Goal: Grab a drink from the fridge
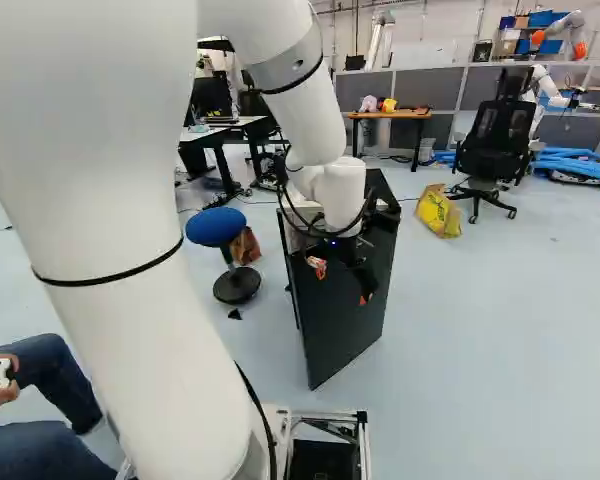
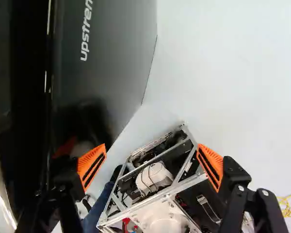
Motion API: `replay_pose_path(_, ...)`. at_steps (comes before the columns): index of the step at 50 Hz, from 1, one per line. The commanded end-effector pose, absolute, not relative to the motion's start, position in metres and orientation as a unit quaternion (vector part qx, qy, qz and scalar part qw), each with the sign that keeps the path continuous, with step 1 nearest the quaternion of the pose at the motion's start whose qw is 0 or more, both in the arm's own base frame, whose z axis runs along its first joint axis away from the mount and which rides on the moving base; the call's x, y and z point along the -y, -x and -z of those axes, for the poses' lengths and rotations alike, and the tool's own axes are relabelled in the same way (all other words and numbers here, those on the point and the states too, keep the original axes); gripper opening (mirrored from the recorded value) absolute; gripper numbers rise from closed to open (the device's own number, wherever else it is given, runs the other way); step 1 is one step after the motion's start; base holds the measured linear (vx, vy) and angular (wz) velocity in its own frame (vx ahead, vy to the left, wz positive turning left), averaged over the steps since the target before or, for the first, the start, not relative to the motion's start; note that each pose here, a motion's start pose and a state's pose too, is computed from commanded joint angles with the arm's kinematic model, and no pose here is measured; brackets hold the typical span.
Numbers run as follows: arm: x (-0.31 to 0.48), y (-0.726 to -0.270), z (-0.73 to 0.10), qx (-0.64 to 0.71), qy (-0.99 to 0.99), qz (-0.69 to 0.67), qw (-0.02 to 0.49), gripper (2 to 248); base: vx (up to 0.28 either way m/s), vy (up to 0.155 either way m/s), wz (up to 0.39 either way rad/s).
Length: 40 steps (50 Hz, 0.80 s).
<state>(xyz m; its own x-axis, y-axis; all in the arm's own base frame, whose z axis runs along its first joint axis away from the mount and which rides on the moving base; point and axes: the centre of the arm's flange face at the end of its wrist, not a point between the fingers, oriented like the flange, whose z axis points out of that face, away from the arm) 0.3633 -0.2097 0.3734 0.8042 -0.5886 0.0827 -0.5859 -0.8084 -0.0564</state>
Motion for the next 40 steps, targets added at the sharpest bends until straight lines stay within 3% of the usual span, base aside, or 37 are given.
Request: replay_pose_path(40,0.145,-0.404,-0.377,-0.222,0.962,0.156,-0.007,247,0.000,0.000,0.000)
